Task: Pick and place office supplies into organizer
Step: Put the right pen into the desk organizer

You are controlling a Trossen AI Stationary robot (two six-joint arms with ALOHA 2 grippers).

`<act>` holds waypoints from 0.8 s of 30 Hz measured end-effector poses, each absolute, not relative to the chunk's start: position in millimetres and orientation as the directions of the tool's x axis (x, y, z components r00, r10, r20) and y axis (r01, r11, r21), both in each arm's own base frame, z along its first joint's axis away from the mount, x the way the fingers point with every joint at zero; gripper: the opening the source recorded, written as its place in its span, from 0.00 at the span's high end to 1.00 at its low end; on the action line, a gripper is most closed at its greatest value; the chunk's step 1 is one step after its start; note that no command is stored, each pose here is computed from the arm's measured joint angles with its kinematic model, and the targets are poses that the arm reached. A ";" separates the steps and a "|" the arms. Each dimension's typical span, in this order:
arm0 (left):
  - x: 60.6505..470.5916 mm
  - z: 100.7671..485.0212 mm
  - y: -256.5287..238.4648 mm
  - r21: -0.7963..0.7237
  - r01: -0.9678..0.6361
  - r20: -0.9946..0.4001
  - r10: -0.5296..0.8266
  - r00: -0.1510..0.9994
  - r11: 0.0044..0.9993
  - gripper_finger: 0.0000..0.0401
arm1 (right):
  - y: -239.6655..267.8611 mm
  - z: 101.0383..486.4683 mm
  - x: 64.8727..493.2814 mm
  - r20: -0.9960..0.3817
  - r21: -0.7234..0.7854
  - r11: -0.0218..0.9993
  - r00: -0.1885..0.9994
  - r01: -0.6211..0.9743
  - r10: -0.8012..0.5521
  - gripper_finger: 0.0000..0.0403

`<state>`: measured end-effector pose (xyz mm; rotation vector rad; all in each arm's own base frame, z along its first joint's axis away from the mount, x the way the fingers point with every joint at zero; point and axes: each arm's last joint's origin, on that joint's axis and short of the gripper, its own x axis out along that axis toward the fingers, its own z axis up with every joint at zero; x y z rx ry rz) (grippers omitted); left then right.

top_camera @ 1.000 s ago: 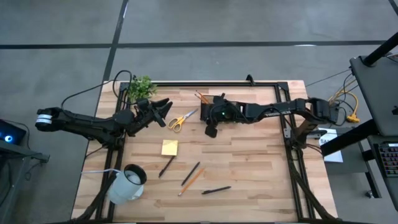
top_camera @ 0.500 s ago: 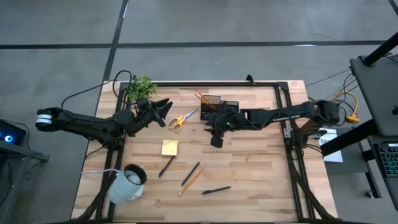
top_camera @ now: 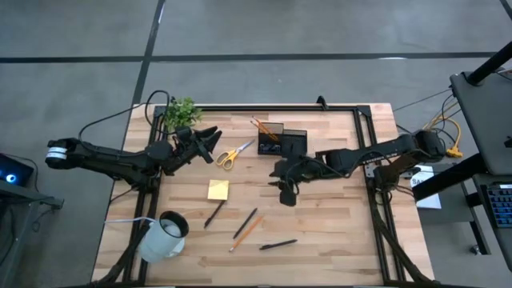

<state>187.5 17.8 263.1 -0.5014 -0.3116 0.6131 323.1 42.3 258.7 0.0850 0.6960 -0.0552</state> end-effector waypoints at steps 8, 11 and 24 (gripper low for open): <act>187.5 263.2 17.9 -0.533 -0.468 0.131 0.616 0.777 0.705 0.61 | 74.1 258.2 317.2 -0.645 0.096 0.995 0.762 0.012 0.053 0.68; 187.5 263.1 17.8 -0.533 -0.468 0.131 0.615 0.777 0.705 0.61 | 86.5 258.2 314.0 -0.645 0.114 0.993 0.759 -0.013 0.083 0.68; 187.5 263.1 17.8 -0.532 -0.468 0.130 0.615 0.778 0.705 0.61 | 140.3 252.7 288.5 -0.701 0.207 0.976 0.685 -0.070 0.198 0.68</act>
